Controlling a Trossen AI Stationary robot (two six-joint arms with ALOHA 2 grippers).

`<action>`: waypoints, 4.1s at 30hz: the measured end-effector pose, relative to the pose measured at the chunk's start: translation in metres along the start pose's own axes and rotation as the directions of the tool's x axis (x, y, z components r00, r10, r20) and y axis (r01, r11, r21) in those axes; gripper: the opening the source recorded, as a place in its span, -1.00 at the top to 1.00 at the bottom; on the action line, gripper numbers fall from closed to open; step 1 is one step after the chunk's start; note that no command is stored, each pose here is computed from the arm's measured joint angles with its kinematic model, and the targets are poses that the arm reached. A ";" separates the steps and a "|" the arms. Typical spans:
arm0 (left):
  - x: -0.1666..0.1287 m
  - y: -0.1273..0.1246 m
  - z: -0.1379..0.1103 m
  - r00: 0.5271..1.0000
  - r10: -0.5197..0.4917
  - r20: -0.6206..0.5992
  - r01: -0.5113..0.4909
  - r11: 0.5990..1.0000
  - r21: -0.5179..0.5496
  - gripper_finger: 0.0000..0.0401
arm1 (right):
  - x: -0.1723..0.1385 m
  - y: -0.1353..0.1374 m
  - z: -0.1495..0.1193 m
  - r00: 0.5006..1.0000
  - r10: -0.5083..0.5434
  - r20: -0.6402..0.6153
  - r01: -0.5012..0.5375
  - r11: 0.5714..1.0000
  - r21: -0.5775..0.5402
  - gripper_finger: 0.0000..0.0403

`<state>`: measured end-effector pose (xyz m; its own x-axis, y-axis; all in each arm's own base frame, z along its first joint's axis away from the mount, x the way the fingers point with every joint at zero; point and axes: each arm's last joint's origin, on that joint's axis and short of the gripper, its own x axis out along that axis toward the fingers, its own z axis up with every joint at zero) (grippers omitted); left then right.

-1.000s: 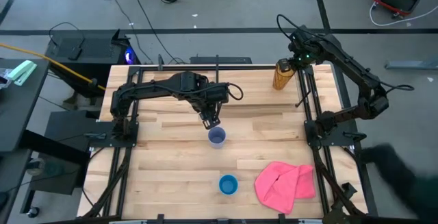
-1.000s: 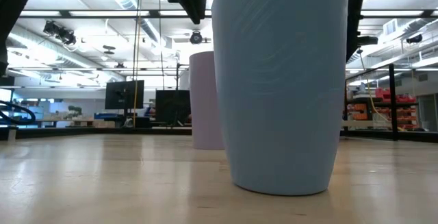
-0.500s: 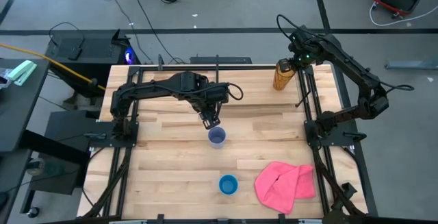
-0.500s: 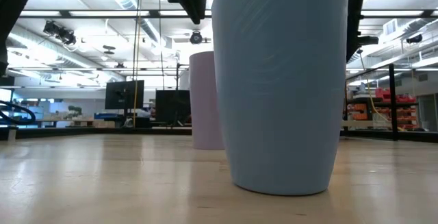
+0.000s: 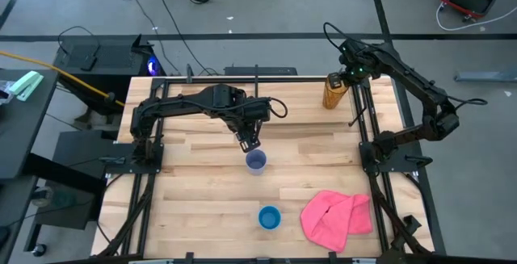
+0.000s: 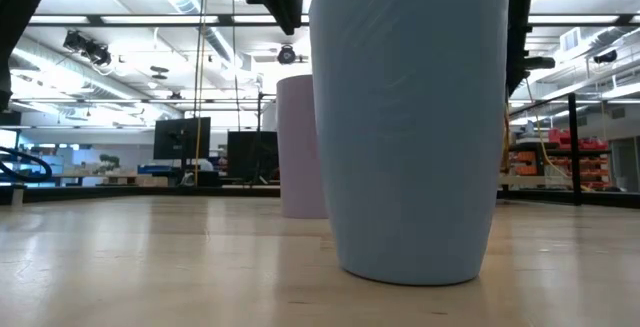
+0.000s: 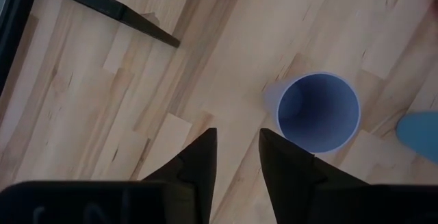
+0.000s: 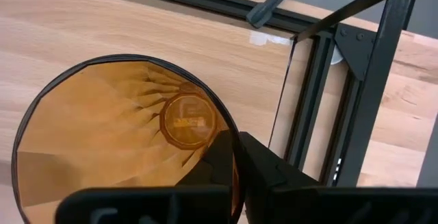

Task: Stack small to large cups/mugs on shelf
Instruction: Put the brown cup on the shelf, then put the purple cup on the shelf

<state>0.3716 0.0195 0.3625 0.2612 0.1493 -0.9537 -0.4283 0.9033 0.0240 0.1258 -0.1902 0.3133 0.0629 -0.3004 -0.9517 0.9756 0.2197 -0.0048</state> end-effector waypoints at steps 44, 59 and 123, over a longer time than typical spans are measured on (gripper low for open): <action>0.048 -0.007 -0.010 0.995 0.016 -0.099 -0.030 0.990 -0.135 0.39 | -0.114 -0.033 -0.125 0.812 0.558 0.171 -0.541 0.830 -0.137 0.49; 0.060 -0.037 -0.014 0.989 -0.070 -0.128 0.034 0.964 -0.263 0.39 | -0.116 -0.033 -0.147 0.807 0.590 -0.004 -0.553 0.753 -0.355 0.49; 0.113 -0.029 0.030 0.993 -0.073 0.088 0.100 0.926 -0.365 0.93 | -0.109 -0.010 -0.137 0.833 0.550 -0.061 -0.513 0.725 -0.459 0.49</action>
<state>0.4396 0.0223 0.2627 0.3670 0.1181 -0.9227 -0.6858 0.7045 -0.1826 0.0801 -0.0329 0.3755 0.5766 -0.0731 -0.8138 0.5786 0.7398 0.3434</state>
